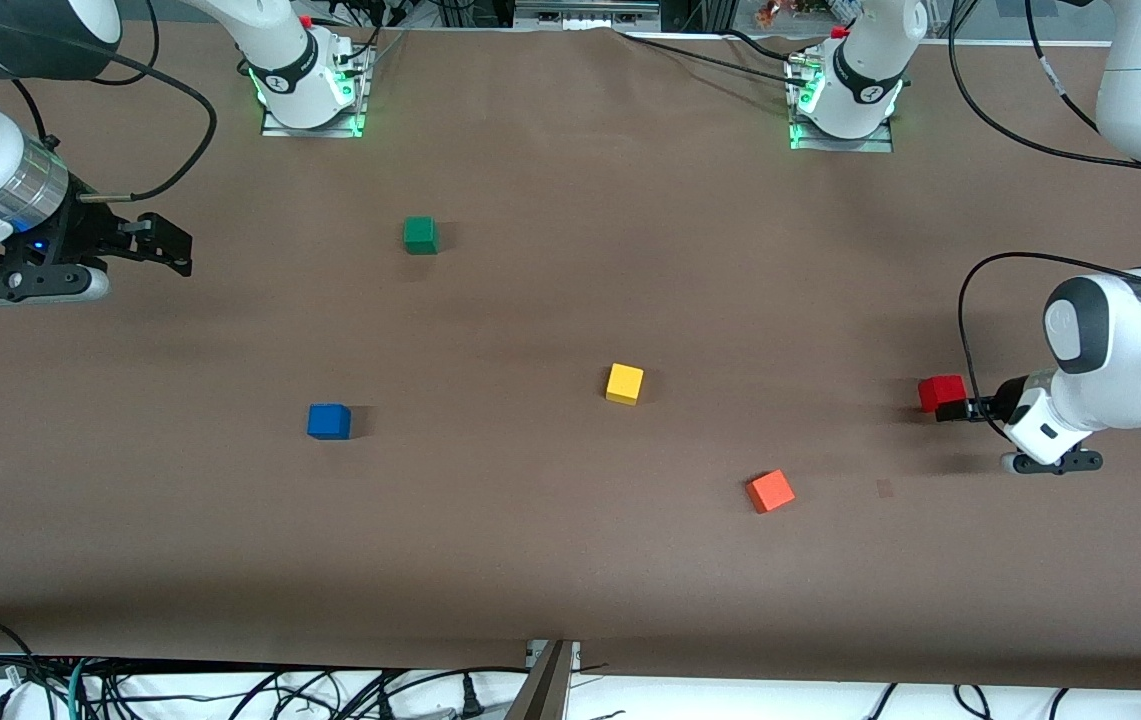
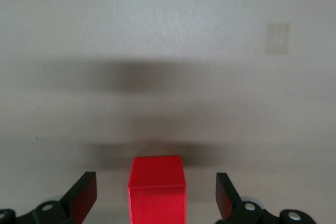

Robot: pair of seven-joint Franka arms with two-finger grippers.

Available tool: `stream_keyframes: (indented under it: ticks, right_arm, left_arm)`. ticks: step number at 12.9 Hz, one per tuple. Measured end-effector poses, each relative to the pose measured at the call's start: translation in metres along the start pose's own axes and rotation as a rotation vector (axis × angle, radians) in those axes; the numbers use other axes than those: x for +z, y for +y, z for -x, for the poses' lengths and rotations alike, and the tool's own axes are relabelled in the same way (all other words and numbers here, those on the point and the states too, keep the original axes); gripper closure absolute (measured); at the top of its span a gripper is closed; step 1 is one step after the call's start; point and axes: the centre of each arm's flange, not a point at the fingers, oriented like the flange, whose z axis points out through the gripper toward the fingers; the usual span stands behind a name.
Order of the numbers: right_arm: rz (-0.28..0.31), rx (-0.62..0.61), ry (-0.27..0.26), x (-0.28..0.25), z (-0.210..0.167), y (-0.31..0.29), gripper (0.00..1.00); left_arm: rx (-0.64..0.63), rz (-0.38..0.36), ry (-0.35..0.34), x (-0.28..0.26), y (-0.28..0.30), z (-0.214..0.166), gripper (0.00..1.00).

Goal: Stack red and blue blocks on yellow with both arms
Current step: 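Reach the left gripper to the red cube while the right gripper reaches the blue cube, then grasp the red cube with the left gripper and carry it onto the yellow cube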

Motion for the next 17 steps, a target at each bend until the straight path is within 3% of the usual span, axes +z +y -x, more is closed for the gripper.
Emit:
stream_keyframes:
  ticks: [4,6,8,10,13,15,17]
  right_arm:
    - [0.009,-0.009,-0.014,0.013,-0.007,-0.008,0.0]
    - [0.027,-0.013,-0.06,0.042,-0.019,-0.011,0.0]
    - [0.043,-0.036,-0.073,0.07,-0.033,-0.019,0.0]
    - [0.048,-0.048,-0.048,0.085,-0.046,-0.029,0.0]
    - [-0.004,-0.031,0.007,0.132,-0.076,-0.045,0.0]
    - [-0.03,-0.013,-0.003,0.176,-0.095,-0.056,0.0]
    - [-0.085,0.037,-0.03,0.22,-0.11,-0.059,0.0]
  left_arm:
    - [0.006,0.007,-0.061,0.03,0.005,0.018,0.0]
    - [0.007,0.007,-0.071,0.033,0.005,0.022,0.21]
    - [0.006,0.007,-0.072,0.033,0.005,0.024,0.44]
    - [0.005,0.006,-0.069,0.031,0.005,0.023,0.44]
    - [0.017,0.004,-0.011,0.003,0.011,0.01,0.44]
    - [0.065,0.009,0.029,-0.043,0.048,-0.008,0.44]
    - [0.101,0.002,0.062,-0.087,0.123,-0.018,0.44]
